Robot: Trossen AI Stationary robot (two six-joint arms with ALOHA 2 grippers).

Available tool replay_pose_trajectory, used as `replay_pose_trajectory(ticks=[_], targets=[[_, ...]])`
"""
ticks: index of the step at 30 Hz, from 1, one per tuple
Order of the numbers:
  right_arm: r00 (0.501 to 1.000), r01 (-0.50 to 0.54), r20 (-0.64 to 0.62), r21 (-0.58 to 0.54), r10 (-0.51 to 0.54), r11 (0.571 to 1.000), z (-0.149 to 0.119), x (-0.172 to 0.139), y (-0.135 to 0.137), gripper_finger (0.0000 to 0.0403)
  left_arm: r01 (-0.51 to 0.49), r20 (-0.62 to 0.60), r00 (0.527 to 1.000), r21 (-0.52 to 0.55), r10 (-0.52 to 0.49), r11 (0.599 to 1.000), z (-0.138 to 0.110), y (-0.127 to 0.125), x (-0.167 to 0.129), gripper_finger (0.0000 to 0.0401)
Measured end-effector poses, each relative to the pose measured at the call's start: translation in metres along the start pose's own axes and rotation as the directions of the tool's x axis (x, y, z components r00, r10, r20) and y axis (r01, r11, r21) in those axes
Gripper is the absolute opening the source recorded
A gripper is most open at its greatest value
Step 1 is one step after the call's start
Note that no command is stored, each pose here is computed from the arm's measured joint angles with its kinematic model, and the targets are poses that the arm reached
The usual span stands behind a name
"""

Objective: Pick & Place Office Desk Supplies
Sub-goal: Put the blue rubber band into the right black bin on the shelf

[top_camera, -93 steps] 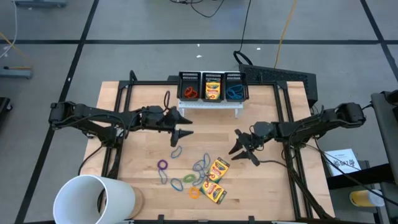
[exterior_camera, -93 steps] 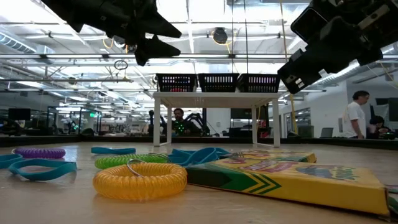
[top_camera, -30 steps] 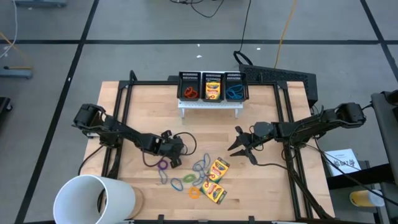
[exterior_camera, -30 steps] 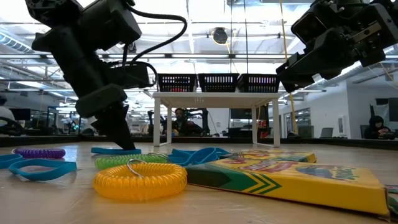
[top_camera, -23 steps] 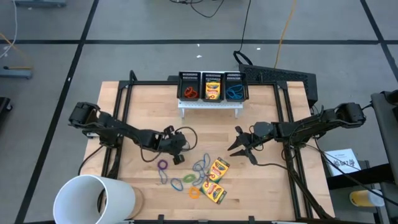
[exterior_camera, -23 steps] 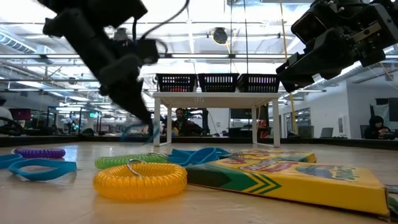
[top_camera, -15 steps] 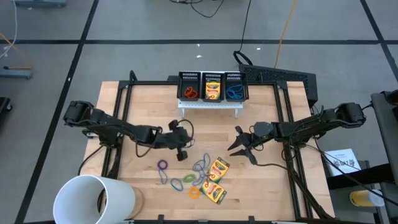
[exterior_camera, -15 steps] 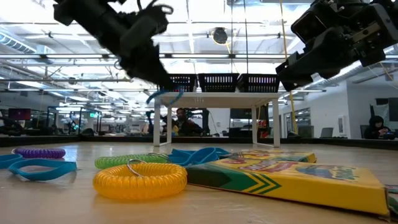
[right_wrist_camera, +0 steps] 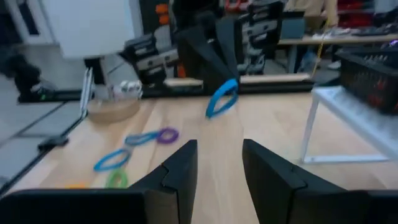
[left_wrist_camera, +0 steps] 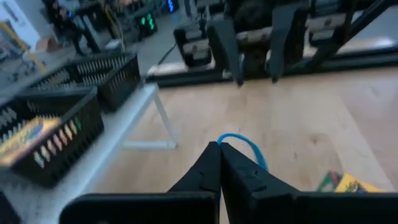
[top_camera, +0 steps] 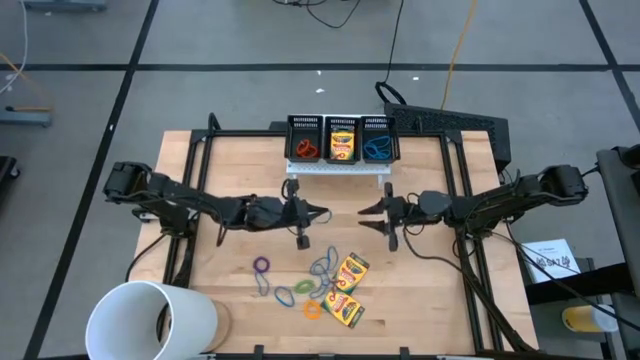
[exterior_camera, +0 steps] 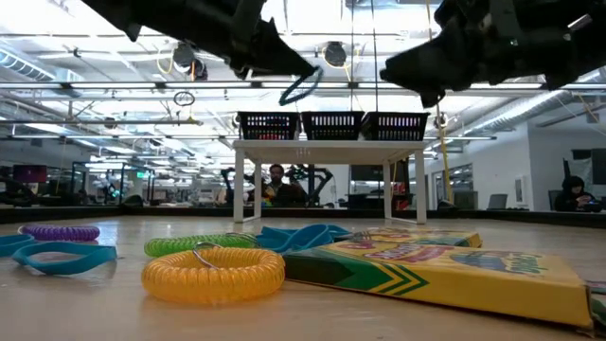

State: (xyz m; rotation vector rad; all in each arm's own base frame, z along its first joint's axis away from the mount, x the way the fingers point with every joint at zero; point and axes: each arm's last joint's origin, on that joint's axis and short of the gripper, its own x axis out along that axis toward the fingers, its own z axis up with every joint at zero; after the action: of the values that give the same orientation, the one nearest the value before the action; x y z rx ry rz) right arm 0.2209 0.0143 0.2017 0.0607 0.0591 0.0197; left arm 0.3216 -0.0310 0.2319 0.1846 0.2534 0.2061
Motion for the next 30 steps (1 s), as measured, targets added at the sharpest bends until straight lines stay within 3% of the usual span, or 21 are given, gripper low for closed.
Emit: replay_pose_trajectory(ticks=[9,14,21,30], targets=[[0.995,-0.005,0.1,0.007,0.004,1.0,0.001,0.009,0.0,0.0163,0.037,0.111,0.993,0.01,-0.038,0.999,0.009,0.012,0.004,0.0003],[0.996,-0.007,0.089,0.02,0.005,1.0,-0.003,0.02,0.001,0.0181,0.043,0.131,0.99,0.01,-0.044,0.999,0.012,0.015,0.009,0.0003],[0.996,-0.002,0.085,0.006,0.002,1.0,0.0,0.038,0.001,0.0177,0.075,0.128,0.988,0.072,-0.084,0.995,0.018,0.011,0.03,0.0003],[0.991,-0.001,0.132,0.005,0.0,1.0,0.006,0.038,0.0,0.0158,0.071,0.135,0.987,0.078,-0.081,0.994,0.019,0.011,0.031,0.0003]])
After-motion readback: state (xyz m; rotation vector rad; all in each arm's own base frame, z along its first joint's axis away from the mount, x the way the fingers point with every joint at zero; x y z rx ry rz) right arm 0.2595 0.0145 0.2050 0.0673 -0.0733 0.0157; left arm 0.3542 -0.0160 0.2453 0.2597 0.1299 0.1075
